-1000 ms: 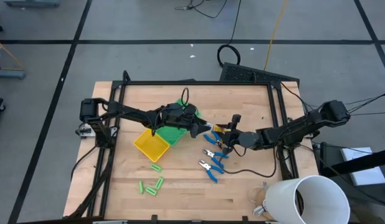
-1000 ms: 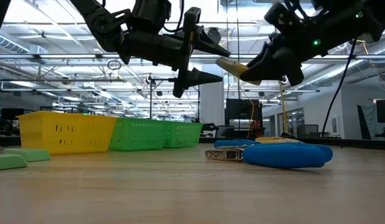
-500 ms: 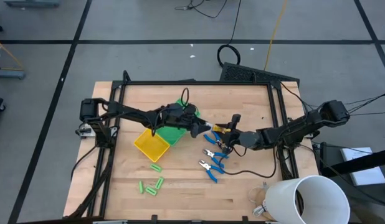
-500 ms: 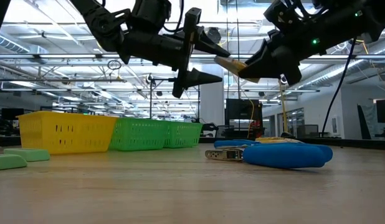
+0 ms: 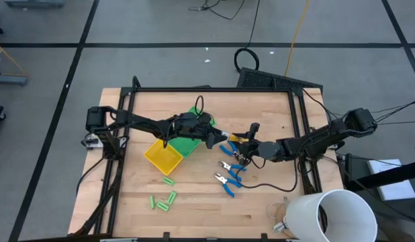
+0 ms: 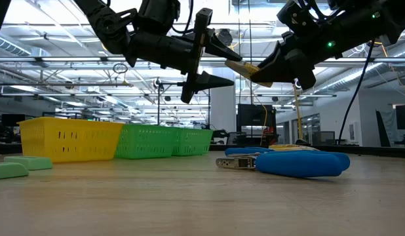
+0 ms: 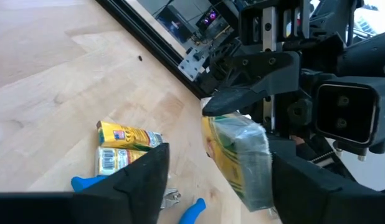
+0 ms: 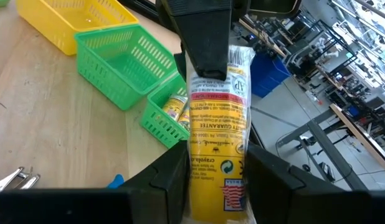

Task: Pick & Place School Supplies
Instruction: Put the crayon box into the top green bin

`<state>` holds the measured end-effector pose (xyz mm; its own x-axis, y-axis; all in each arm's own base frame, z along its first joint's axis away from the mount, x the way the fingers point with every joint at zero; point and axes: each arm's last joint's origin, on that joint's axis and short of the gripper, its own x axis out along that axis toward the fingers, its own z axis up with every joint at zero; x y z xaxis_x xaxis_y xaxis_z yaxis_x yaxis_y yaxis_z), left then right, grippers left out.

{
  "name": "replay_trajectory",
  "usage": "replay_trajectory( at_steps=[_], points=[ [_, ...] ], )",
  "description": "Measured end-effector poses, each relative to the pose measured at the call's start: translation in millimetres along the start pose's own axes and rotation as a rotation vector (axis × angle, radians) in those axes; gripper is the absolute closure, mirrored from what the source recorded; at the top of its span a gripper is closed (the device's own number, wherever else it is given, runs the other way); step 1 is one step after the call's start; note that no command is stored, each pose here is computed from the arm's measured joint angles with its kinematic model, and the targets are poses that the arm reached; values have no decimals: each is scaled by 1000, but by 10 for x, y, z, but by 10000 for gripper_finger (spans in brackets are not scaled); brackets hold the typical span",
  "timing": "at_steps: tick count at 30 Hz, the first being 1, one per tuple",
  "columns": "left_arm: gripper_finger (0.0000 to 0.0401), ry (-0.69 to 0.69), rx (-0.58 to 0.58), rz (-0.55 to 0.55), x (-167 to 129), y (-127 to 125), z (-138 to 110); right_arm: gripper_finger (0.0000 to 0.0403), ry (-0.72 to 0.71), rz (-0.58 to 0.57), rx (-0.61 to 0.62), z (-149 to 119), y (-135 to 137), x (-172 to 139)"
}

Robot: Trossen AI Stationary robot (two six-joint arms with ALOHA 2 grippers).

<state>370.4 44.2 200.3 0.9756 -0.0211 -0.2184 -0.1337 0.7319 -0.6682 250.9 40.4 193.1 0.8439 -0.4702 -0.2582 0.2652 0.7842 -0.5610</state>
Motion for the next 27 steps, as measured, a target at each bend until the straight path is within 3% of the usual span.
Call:
replay_trajectory(
  at_steps=[14, 19, 27],
  points=[
    [306, -41, 38, -16, 3, -46, 13, 273, 7, 4, -6, -8, 5, -1],
    [326, -39, 47, -11, 3, -41, 12, 272, 10, 0, 32, -12, -2, 4],
    [325, -36, 67, -26, -34, 4, 98, 242, 31, -23, 144, -25, -30, -7]
  ],
)
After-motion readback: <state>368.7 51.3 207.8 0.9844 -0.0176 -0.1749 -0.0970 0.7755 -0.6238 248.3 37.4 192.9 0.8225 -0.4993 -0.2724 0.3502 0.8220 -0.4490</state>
